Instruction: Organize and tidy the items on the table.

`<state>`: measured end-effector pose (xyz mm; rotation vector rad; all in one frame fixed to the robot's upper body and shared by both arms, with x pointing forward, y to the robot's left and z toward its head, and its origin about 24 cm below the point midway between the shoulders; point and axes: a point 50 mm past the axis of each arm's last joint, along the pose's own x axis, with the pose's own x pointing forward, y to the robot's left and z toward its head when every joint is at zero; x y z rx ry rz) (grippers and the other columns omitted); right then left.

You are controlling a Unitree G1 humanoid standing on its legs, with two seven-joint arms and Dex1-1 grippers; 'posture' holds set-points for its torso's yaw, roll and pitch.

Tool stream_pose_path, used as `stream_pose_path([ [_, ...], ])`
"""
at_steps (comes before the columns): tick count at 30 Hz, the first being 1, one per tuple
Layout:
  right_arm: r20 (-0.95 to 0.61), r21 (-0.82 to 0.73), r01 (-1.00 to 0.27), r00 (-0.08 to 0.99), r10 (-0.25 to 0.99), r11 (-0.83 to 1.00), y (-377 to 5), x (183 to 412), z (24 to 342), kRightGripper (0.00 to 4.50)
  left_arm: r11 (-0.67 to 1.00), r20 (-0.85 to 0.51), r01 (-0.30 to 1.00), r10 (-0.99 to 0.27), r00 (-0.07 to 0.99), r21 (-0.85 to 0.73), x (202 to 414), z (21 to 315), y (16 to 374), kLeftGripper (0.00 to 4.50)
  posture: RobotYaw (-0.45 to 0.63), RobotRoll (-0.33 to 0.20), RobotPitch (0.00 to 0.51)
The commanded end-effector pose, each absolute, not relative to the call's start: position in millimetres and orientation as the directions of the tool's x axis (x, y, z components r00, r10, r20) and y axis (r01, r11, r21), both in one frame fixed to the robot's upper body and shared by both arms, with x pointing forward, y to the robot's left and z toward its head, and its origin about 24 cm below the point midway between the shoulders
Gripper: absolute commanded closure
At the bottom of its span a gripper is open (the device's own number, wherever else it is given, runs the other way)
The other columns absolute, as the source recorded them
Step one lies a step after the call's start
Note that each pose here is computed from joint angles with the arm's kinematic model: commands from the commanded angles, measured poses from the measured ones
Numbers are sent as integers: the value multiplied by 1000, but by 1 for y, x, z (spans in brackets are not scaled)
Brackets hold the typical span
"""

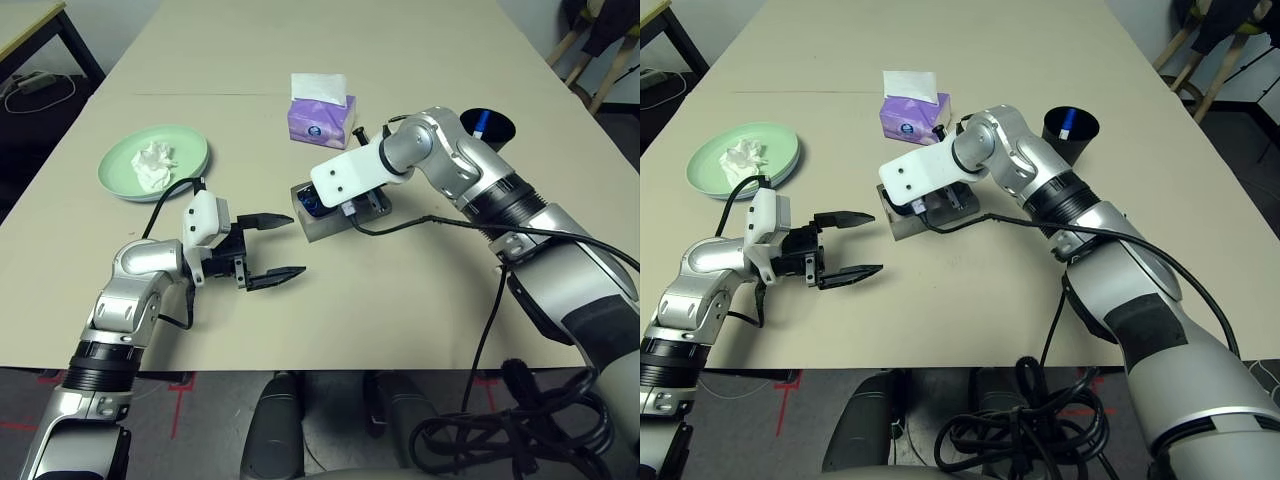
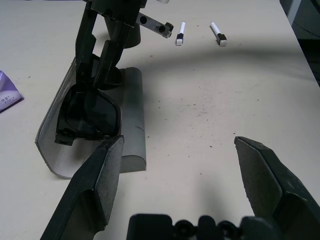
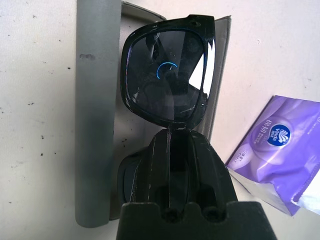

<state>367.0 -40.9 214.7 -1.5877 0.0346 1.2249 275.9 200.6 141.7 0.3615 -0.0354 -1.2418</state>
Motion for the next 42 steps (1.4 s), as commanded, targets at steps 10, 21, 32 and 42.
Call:
stream_pose_path([
  [10, -694, -712, -570, 485, 531, -409, -42, 368, 195, 4155, 252, -183, 921, -932, 314, 296, 274, 144, 199, 0, 193, 0, 148],
  [21, -720, -676, -625, 447, 530, -391, -43, 364, 197, 4155, 250, -186, 921, -931, 314, 299, 276, 144, 199, 0, 180, 0, 140],
  [32, -726, -676, -618, 467, 506, -400, -49, 367, 201, 3049, 254, -185, 920, -930, 317, 299, 277, 144, 200, 0, 174, 0, 134],
  [42, -657, -722, -626, 488, 575, -294, -57, 366, 225, 20, 259, -191, 920, -928, 321, 294, 279, 144, 202, 0, 156, 0, 125],
])
